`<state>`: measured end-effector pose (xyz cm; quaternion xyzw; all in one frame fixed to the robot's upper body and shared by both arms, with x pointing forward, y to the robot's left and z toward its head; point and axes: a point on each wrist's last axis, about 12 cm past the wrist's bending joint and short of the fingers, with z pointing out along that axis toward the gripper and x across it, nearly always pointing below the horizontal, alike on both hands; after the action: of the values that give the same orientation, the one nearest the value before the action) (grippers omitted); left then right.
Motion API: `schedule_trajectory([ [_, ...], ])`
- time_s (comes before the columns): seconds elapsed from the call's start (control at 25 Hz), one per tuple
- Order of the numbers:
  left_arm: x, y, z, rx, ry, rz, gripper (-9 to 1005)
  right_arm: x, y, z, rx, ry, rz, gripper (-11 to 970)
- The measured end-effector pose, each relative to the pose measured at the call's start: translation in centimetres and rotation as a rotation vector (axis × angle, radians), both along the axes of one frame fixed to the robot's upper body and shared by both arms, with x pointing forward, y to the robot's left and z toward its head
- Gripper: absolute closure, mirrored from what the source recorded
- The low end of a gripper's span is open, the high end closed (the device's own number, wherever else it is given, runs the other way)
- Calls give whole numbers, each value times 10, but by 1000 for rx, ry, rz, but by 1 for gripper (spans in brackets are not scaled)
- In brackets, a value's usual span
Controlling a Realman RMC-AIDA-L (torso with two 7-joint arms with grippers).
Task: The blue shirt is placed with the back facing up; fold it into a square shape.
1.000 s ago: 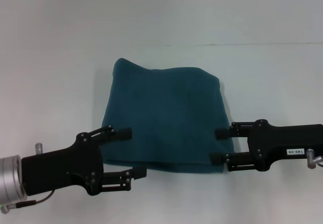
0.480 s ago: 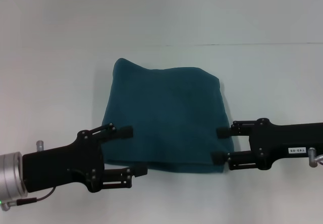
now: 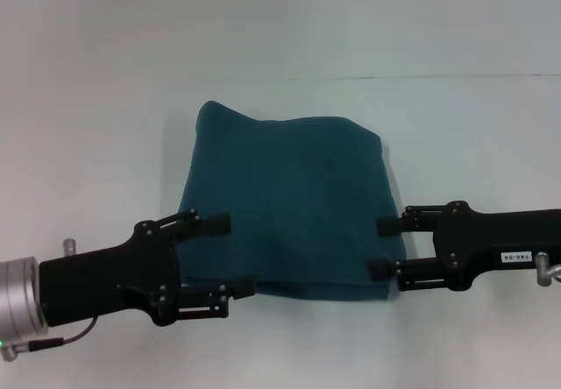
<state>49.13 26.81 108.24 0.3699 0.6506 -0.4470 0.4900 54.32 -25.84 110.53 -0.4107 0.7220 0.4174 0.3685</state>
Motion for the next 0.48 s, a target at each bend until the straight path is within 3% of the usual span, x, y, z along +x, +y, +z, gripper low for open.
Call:
schedule_trajectory([
  [0.48, 5, 0, 1, 8, 50, 9, 76, 0, -1, 0, 2, 6, -4, 180],
])
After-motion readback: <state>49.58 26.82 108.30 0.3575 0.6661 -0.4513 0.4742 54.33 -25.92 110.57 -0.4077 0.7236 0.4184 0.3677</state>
